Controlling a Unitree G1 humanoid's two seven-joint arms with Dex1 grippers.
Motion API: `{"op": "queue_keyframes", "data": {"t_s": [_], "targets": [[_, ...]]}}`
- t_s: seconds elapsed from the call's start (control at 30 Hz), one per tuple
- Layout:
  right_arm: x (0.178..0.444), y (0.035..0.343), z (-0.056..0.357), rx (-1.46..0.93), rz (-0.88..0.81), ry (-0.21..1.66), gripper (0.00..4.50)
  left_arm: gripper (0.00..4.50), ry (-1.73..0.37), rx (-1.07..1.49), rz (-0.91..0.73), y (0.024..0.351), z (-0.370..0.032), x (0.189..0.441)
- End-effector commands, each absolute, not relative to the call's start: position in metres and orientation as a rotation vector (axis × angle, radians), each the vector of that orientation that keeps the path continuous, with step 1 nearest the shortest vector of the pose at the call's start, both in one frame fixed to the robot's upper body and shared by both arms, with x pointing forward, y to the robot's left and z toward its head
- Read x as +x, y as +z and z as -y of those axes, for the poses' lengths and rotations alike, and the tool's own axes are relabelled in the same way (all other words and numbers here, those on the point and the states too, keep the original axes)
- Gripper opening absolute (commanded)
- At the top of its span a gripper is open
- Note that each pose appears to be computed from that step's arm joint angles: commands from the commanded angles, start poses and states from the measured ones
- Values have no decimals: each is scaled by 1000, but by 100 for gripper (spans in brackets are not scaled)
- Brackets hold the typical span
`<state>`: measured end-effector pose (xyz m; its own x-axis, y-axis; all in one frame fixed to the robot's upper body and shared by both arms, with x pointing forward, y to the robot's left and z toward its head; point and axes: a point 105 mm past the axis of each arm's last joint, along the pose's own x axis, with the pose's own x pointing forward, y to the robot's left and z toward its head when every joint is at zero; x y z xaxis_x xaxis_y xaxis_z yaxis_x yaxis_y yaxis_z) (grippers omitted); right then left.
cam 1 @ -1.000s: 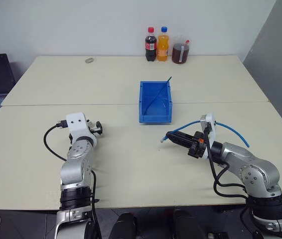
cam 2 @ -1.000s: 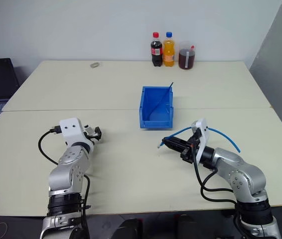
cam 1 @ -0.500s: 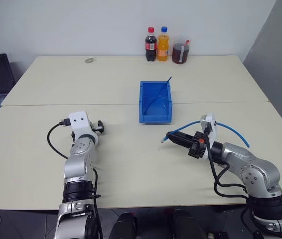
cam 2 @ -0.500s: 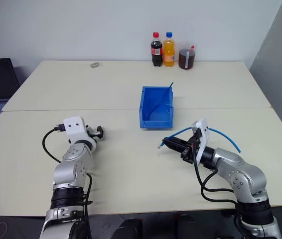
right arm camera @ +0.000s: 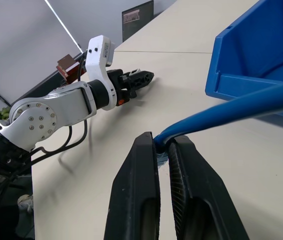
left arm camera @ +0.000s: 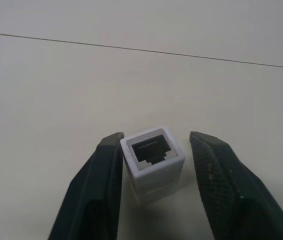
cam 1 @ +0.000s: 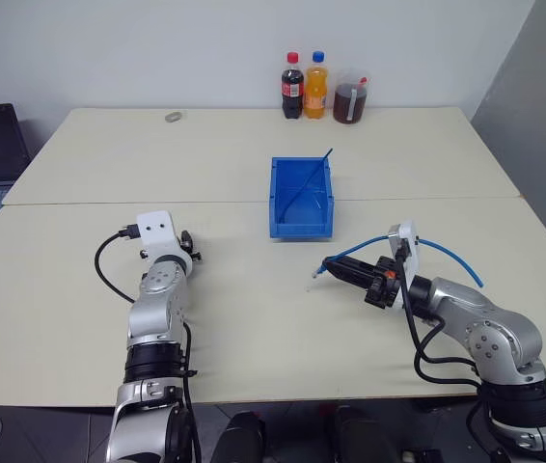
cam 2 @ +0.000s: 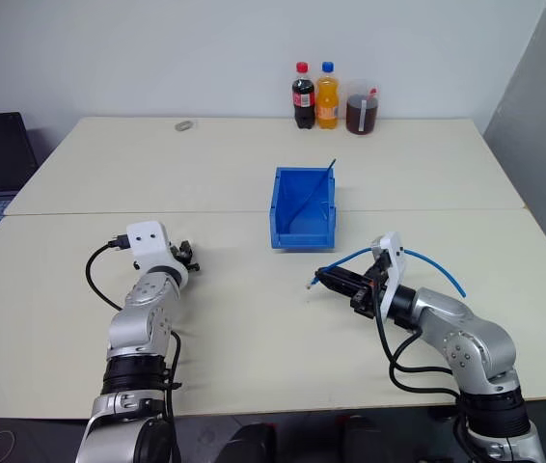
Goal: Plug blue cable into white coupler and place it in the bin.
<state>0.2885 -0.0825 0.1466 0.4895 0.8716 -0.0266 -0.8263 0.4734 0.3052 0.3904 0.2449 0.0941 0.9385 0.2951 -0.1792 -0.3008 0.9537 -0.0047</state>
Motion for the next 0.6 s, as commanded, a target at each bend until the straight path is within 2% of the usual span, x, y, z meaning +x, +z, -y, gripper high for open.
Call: {"op": "queue_keyframes", "data": {"t_s": [0.03, 0.2, 0.27, 0.43, 0.6], "targets": [[286, 157, 82, 247, -135, 1054, 1, 102, 310, -14, -130, 105, -247, 392], [286, 157, 82, 245, -131, 1050, 1, 91, 314, -28, -140, 102, -252, 390], [286, 158, 82, 243, -129, 1047, 1, 90, 244, -29, -112, 107, -247, 390], [282, 157, 84, 194, -131, 1054, 1, 90, -151, -11, -78, 119, -203, 386], [274, 153, 85, 124, -141, 1071, 1, 88, -555, 95, -92, 124, -160, 364]]}}
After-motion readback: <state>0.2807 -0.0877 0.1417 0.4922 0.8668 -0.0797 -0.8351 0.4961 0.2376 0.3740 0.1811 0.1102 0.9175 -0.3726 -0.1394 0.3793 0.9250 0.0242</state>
